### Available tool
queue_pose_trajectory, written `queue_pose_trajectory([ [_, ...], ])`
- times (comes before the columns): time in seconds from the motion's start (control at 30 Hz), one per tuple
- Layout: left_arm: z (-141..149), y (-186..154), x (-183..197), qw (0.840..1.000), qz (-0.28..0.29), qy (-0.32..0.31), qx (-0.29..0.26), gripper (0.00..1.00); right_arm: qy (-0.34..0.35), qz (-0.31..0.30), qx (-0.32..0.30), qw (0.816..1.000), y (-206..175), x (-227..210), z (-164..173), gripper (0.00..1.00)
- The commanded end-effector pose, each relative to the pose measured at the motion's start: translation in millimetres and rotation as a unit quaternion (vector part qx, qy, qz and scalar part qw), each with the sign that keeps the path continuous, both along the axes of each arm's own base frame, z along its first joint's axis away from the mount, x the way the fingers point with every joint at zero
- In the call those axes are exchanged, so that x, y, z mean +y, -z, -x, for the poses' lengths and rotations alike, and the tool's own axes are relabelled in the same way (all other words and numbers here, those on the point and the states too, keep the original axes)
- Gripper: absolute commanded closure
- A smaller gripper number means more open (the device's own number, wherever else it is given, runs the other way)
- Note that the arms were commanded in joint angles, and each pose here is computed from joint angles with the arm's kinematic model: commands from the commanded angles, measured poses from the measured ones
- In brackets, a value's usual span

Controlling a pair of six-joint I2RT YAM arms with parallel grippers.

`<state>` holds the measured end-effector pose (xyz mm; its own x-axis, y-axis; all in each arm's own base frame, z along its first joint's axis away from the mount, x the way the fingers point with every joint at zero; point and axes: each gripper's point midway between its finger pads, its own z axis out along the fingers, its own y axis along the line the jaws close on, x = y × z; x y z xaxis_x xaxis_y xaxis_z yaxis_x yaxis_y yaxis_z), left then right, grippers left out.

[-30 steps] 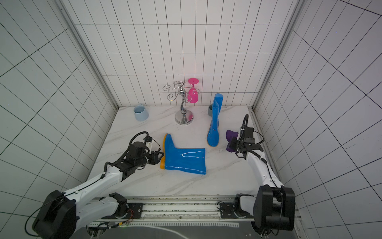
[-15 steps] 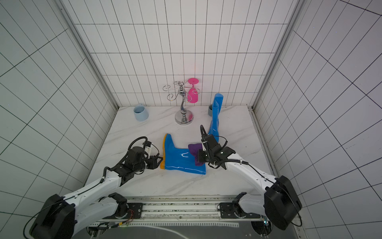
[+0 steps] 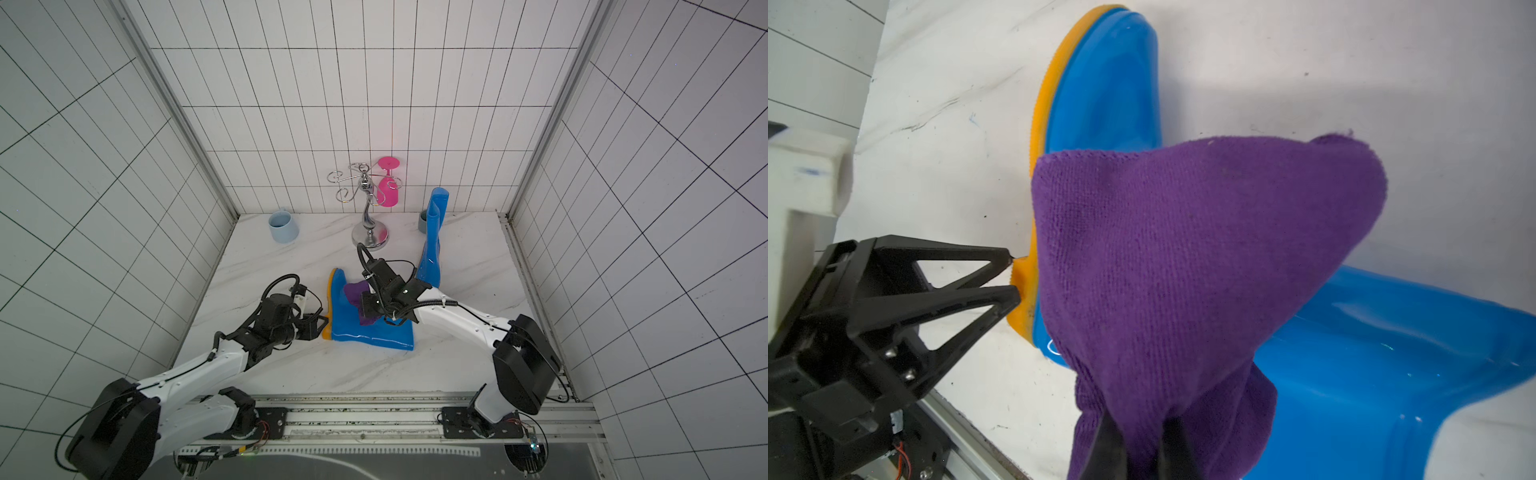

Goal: Wipe the rubber boots with a cloth
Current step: Wipe the dirt off the rubber boot.

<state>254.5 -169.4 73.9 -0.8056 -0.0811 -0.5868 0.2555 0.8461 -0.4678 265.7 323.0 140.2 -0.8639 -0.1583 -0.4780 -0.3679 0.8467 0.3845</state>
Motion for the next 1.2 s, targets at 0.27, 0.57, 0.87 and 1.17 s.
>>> queue_pose_trajectory([
  [0.27,-8.6,-12.3,-11.1,0.999,0.021,0.018,-0.018,0.56,-0.083,-0.021,0.056,0.995,-0.3,56.0,20.2,1.0],
  [0.57,-8.9,-8.8,-11.7,1.0,0.02,0.018,-0.012,0.56,-0.136,0.013,0.086,0.987,28.3,80.0,23.0,1.0],
  [0.87,-12.7,2.0,-11.0,1.0,0.01,0.015,0.011,0.57,-0.112,0.079,0.107,0.985,60.6,36.2,14.1,1.0],
  [1.17,-15.6,10.7,-13.2,0.999,0.007,0.019,0.032,0.57,-0.066,0.125,0.139,0.98,101.1,-25.9,12.0,1.0],
])
